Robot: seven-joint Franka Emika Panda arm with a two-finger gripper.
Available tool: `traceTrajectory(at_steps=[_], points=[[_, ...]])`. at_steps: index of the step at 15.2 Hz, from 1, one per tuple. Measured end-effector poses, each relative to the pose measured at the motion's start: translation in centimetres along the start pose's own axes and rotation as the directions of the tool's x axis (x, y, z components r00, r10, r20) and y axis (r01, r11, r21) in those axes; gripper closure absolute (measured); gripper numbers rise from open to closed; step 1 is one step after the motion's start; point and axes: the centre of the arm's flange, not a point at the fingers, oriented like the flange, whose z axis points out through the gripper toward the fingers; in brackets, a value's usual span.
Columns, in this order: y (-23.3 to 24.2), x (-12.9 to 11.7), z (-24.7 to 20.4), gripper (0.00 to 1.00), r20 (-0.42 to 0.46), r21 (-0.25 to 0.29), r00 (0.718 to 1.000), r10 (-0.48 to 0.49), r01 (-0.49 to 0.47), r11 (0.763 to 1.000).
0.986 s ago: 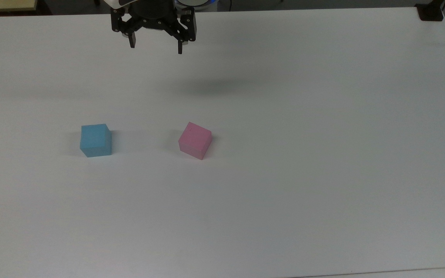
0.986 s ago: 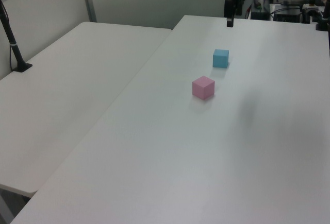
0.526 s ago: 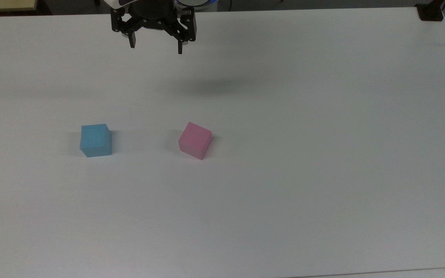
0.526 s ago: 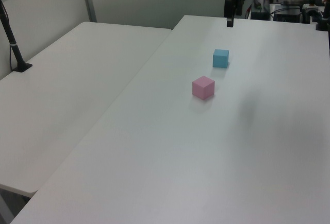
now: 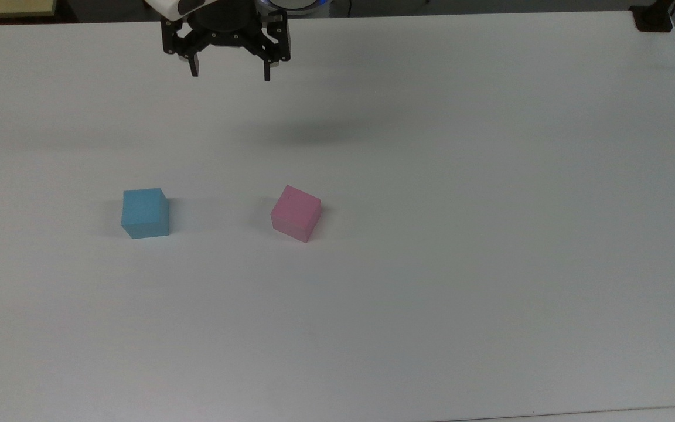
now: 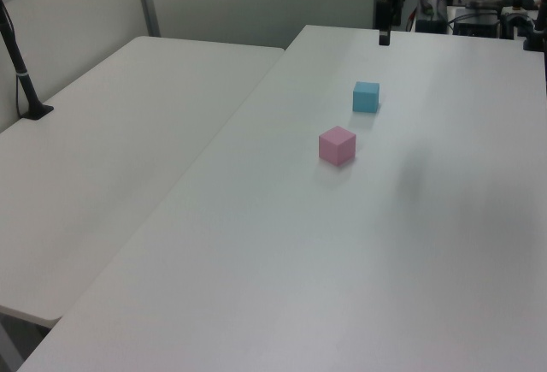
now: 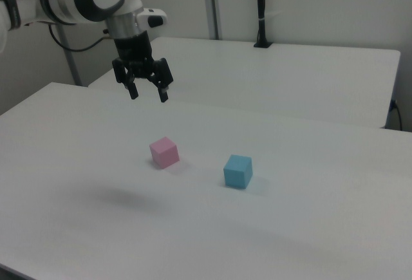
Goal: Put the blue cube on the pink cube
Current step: 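Move the open gripper over the light-blue cube and lower it, then close the gripper on the light-blue cube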
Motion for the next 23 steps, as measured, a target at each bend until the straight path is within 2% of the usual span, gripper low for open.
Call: traceTrajectory(at_steps=[2,6,11,16,20,23], points=[[0.8,0.4,1.2,0.0,0.011,0.003,1.0,-0.015,0.015,1.0],[3.8,2.4,4.3,0.0,-0.024,-0.006,1.0,0.019,-0.019,1.0],[8.1,5.4,10.8,0.0,-0.071,-0.027,0.995,0.071,-0.073,0.997],[9.8,7.2,17.0,0.0,-0.07,-0.04,0.994,0.086,-0.089,0.995],[12.5,7.5,20.7,0.0,-0.053,-0.072,0.993,0.106,-0.11,0.991],[14.9,7.3,21.6,0.0,-0.048,-0.082,0.993,0.112,-0.115,0.99]])
